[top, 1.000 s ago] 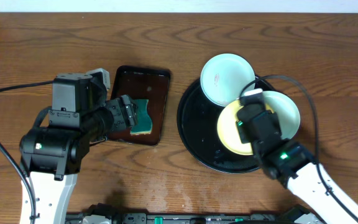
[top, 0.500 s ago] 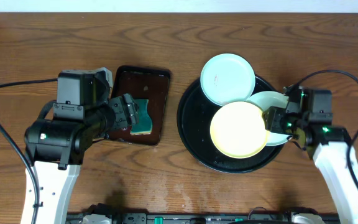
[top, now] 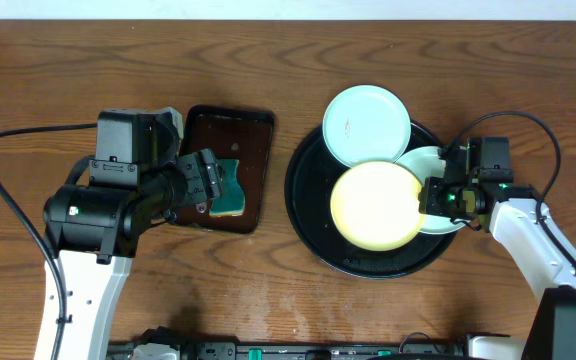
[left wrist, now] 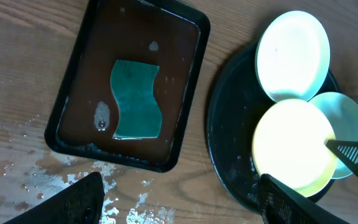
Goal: Clean dirty plates on tray and stack at the side
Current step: 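Lift the yellow plate with the right gripper off the round tray, then carry the yellow plate right and set it on the table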
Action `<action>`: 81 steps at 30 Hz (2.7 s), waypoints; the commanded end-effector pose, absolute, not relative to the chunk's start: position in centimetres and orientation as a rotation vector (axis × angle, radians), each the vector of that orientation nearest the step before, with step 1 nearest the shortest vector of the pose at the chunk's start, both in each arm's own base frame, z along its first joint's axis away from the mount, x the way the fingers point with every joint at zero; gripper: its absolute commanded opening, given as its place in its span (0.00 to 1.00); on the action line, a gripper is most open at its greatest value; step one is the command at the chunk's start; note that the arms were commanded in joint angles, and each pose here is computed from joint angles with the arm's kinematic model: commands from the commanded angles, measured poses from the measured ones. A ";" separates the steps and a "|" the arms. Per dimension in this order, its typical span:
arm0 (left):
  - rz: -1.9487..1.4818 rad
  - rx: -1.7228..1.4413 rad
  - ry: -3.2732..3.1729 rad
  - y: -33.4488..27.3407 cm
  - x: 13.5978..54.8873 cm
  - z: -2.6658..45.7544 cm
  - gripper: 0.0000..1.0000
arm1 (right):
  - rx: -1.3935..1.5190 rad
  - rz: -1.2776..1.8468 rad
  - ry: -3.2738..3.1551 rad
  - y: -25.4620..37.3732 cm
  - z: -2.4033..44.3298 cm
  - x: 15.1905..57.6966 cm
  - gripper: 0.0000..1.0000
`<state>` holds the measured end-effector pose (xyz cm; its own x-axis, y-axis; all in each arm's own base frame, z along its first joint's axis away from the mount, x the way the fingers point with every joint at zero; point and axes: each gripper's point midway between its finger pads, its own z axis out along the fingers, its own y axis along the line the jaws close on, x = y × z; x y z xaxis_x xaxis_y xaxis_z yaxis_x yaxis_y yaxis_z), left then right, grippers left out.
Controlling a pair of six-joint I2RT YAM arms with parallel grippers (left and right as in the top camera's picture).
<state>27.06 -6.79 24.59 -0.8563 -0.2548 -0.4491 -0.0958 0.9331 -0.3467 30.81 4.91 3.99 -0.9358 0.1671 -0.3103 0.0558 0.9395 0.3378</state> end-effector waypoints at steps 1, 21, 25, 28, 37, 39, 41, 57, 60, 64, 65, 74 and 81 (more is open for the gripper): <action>-0.439 -0.243 2.580 -6.8 27.1 25.0 0.79 | 0.149 0.464 2.679 4.7 6.3 31.7 0.01; -0.439 -0.243 2.580 -6.8 27.1 25.0 0.88 | -0.153 -0.549 2.100 7.1 19.4 30.3 0.01; -0.439 -0.243 2.580 -6.8 27.2 25.0 0.88 | -0.276 -0.642 1.954 10.0 21.9 29.7 0.01; -0.439 -0.243 2.580 -6.8 27.2 25.0 0.88 | -0.340 -0.669 1.880 11.7 23.2 29.1 0.01; -0.439 -0.243 2.580 -6.8 27.2 25.0 0.88 | -0.504 -0.758 1.762 14.4 25.3 27.9 0.01; -0.439 -0.243 2.580 -6.8 27.2 25.0 0.88 | -0.544 -0.769 1.749 14.8 25.4 27.7 0.01; -0.439 -0.243 2.580 -6.8 27.2 25.0 0.89 | -0.572 -0.770 1.739 15.2 25.4 27.5 0.01; -0.439 -0.243 2.580 -6.8 27.2 25.0 0.89 | -0.601 -0.829 1.698 15.6 26.0 26.6 0.01; -0.439 -0.243 2.580 -6.8 27.2 25.0 0.89 | -0.600 -0.829 1.698 15.6 26.0 26.6 0.01; -0.439 -0.243 2.580 -6.8 27.2 25.0 0.89 | -0.590 -0.842 1.696 15.4 26.1 26.5 0.01; -0.439 -0.243 2.580 -6.8 27.2 25.0 0.89 | -0.586 -0.844 1.697 15.3 26.2 26.6 0.01; -0.439 -0.243 2.580 -6.8 27.2 25.0 0.89 | -0.402 -0.904 1.699 12.8 27.3 27.0 0.01; -0.439 -0.243 2.580 -6.8 27.2 25.0 0.89 | -0.522 -0.770 1.754 14.8 25.0 27.3 0.01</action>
<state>27.01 -6.79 24.56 -0.8574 -0.2547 -0.4472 -0.0964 0.9331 -0.3465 27.08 14.11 25.35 -0.3182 -0.7390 -0.5939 0.0518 0.6119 -0.7892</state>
